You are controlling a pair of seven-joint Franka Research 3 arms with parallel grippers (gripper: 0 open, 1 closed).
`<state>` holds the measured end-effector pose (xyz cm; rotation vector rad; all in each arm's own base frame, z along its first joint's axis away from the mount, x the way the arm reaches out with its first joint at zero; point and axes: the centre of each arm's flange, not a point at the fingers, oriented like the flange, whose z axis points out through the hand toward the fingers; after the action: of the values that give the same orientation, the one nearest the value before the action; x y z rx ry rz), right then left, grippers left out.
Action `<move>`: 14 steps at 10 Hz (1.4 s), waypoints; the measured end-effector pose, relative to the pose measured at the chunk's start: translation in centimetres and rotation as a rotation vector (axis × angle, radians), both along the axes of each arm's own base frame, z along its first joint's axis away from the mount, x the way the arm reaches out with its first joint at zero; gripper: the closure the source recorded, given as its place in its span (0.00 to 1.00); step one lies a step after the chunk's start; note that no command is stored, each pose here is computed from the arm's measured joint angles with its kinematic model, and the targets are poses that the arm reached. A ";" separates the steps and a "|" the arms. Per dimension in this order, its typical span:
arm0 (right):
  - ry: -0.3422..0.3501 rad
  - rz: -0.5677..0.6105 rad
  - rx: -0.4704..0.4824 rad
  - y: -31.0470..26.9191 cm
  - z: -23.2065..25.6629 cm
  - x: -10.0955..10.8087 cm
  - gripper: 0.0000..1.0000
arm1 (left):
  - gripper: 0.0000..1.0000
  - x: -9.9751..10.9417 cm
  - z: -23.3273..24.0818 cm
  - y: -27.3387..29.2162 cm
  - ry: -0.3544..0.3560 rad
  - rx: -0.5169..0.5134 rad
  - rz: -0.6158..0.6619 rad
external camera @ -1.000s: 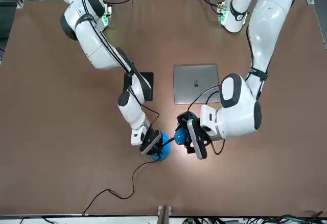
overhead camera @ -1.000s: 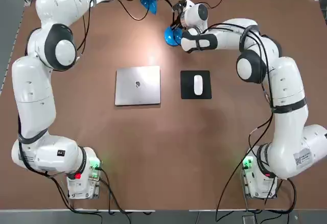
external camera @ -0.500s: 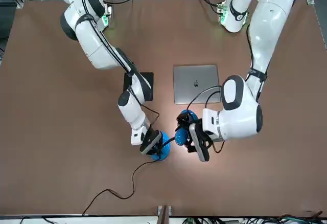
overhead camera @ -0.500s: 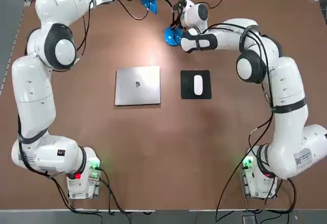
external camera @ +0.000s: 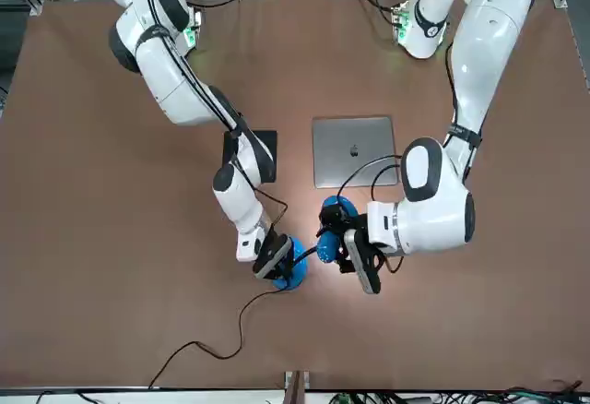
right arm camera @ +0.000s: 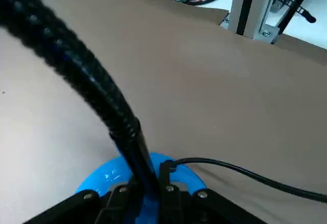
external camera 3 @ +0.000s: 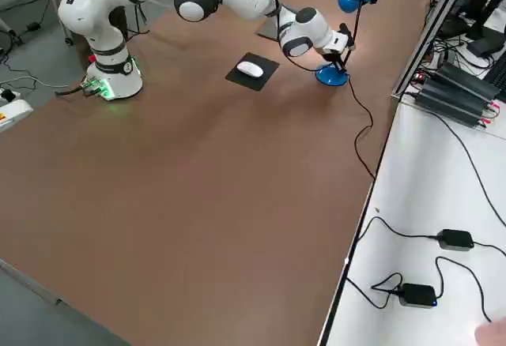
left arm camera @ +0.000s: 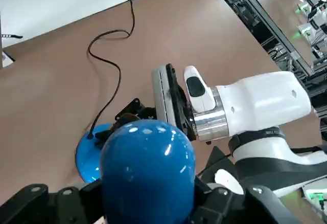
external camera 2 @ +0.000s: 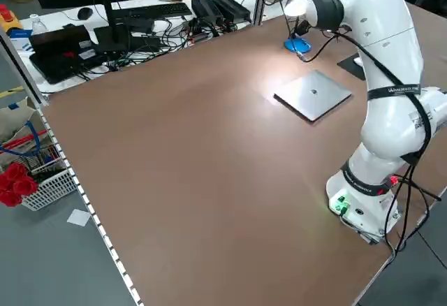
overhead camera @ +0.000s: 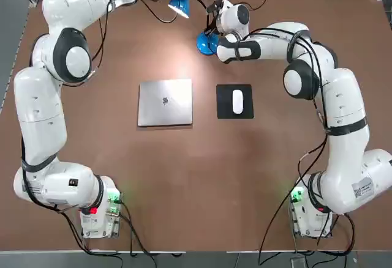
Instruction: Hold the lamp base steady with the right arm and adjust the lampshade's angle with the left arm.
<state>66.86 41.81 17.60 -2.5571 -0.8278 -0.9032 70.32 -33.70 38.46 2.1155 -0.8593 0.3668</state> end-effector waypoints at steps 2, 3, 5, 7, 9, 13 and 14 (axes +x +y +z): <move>-0.002 0.002 -0.001 0.0 0.0 0.0 0.85 | 0.53 0.1 -0.4 0.5 0.034 -0.019 0.019; -0.002 0.003 -0.002 0.0 0.0 0.0 0.85 | 0.53 0.1 -0.5 0.6 0.044 -0.026 0.025; -0.003 0.003 -0.003 0.0 0.0 0.0 0.85 | 0.55 0.0 -1.1 0.8 0.099 -0.048 0.056; -0.003 0.003 -0.003 0.0 0.0 0.0 0.85 | 0.55 -0.1 -1.3 0.9 0.144 -0.055 0.084; -0.003 0.003 -0.003 0.0 0.0 0.0 0.85 | 0.55 -0.2 -1.3 0.8 0.173 -0.056 0.100; -0.001 -0.001 -0.002 0.0 0.0 0.0 0.85 | 0.45 -0.2 -1.1 0.9 0.201 -0.065 0.113; 0.001 -0.005 0.000 -0.1 0.0 0.0 0.85 | 0.32 -0.1 -0.7 1.3 0.204 -0.067 0.111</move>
<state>66.90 41.72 17.56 -2.5605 -0.8208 -0.9035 70.18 -32.40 37.77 2.1011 -0.6060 0.2282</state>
